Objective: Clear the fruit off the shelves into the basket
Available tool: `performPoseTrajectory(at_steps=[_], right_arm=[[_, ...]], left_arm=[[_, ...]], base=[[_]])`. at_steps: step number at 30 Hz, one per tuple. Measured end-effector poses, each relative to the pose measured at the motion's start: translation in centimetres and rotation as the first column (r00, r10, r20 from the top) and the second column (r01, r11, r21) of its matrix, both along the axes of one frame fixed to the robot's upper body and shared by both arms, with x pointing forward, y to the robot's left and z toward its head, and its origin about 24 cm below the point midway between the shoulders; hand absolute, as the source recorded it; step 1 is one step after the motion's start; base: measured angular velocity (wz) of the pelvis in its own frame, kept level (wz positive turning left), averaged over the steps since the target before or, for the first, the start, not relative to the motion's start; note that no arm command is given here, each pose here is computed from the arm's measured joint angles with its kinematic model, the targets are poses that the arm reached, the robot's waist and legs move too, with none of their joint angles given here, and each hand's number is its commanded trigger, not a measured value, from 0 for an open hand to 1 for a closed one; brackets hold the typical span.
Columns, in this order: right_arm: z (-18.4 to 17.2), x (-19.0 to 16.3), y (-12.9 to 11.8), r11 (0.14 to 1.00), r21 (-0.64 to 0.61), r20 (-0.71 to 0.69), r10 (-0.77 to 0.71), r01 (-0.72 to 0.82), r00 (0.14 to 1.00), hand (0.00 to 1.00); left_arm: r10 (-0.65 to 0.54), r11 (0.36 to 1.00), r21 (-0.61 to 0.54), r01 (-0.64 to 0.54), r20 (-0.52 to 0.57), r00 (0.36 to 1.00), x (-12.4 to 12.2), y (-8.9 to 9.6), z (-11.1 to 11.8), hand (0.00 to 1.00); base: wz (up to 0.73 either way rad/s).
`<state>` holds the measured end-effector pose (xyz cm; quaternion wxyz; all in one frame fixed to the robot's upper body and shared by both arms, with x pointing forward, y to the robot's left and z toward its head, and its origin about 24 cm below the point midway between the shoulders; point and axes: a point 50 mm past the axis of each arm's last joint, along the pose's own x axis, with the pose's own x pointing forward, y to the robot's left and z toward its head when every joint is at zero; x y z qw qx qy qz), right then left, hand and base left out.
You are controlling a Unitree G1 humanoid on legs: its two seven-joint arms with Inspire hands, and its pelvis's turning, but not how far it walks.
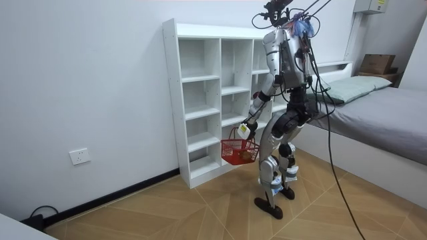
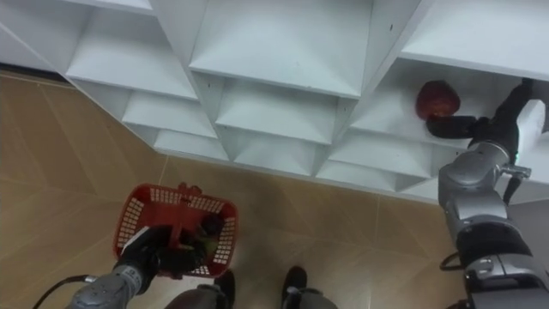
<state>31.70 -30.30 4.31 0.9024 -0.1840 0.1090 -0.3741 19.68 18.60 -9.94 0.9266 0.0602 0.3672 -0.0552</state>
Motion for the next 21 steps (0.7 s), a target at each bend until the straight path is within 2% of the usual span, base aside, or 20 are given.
performPoseTrajectory(at_steps=[10,21], right_arm=[[0.5,0.8,0.9,0.999,-0.024,0.004,0.046,-0.046,0.999,0.00],[0.2,0.8,1.3,0.997,-0.026,-0.015,0.077,-0.077,0.997,0.00]], left_arm=[[-0.040,0.999,-0.001,0.040,-0.017,0.999,-0.3,-0.7,-0.4,1.00],[-0.026,1.000,0.010,0.026,-0.052,0.998,-0.9,-0.4,-1.0,1.00]], base=[[-0.03],[0.04]])
